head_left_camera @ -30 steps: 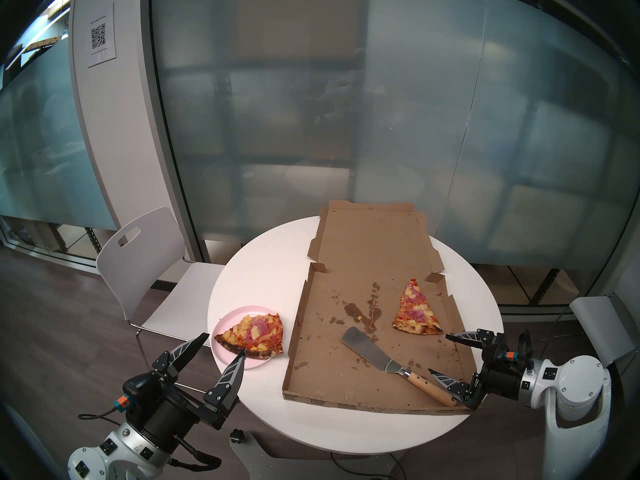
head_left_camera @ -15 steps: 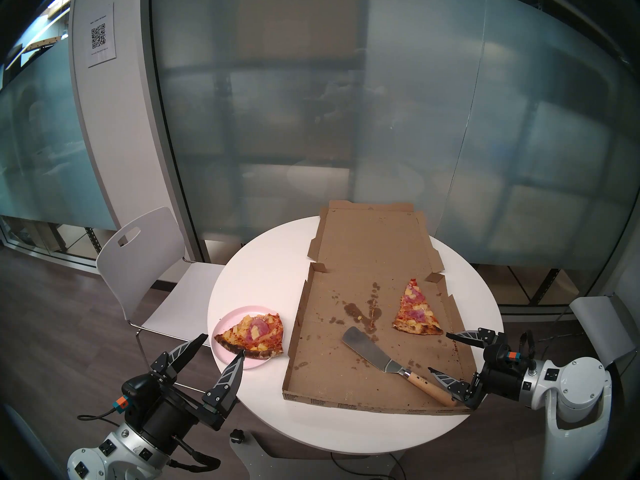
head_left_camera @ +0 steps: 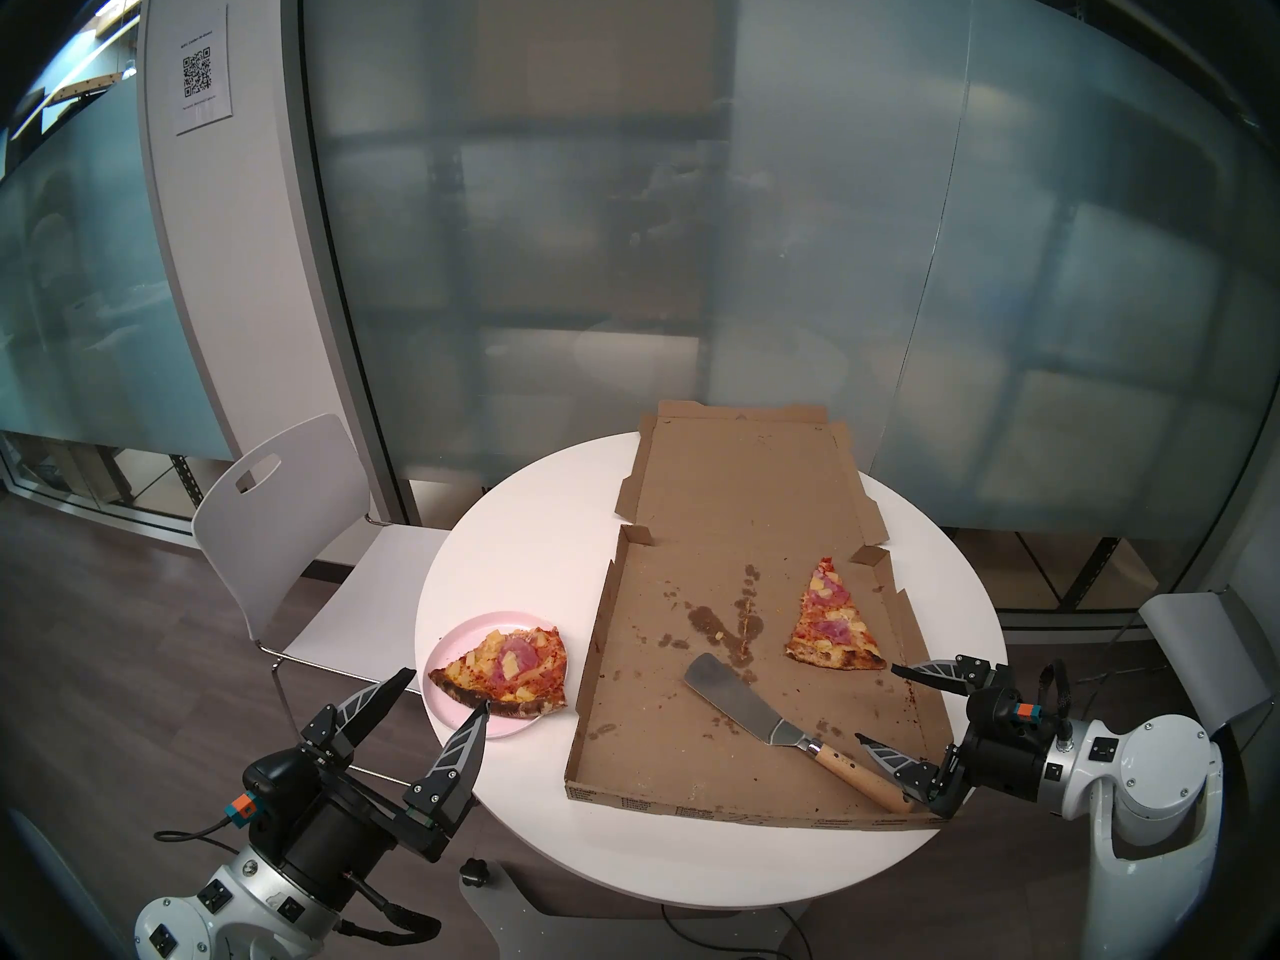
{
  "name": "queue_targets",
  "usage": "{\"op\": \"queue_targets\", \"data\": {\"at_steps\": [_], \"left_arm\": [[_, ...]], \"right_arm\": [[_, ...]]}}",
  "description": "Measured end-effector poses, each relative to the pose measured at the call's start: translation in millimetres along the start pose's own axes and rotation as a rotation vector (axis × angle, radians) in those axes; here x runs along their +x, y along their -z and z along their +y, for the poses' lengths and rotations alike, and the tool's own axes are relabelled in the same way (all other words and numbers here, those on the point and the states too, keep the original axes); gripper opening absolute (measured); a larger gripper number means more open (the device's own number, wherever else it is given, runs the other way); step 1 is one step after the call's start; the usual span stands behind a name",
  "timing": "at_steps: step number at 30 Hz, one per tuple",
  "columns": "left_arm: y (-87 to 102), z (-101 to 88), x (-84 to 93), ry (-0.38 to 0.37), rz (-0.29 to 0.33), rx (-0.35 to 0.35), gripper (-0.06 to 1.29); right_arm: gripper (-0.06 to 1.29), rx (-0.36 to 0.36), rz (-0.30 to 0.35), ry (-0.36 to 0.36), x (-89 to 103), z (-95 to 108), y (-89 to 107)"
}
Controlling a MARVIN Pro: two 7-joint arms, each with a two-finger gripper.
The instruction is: Put pizza slice onto the plate
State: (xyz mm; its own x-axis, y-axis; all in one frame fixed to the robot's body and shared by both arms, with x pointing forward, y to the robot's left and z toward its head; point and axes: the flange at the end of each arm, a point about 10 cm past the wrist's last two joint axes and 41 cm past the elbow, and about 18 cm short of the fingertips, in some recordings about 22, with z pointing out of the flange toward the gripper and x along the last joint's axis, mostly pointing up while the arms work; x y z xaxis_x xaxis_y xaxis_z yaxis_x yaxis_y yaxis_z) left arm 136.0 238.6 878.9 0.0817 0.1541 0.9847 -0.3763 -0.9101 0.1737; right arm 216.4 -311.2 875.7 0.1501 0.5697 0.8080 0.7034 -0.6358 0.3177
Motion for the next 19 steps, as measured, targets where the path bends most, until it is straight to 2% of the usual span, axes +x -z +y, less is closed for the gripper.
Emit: {"op": "queue_targets", "data": {"at_steps": [19], "left_arm": [[-0.1, 0.2, 0.1, 0.001, 0.002, 0.000, 1.20]], "right_arm": [[1.20, 0.006, 0.003, -0.001, 0.3, -0.9, -0.2]]}}
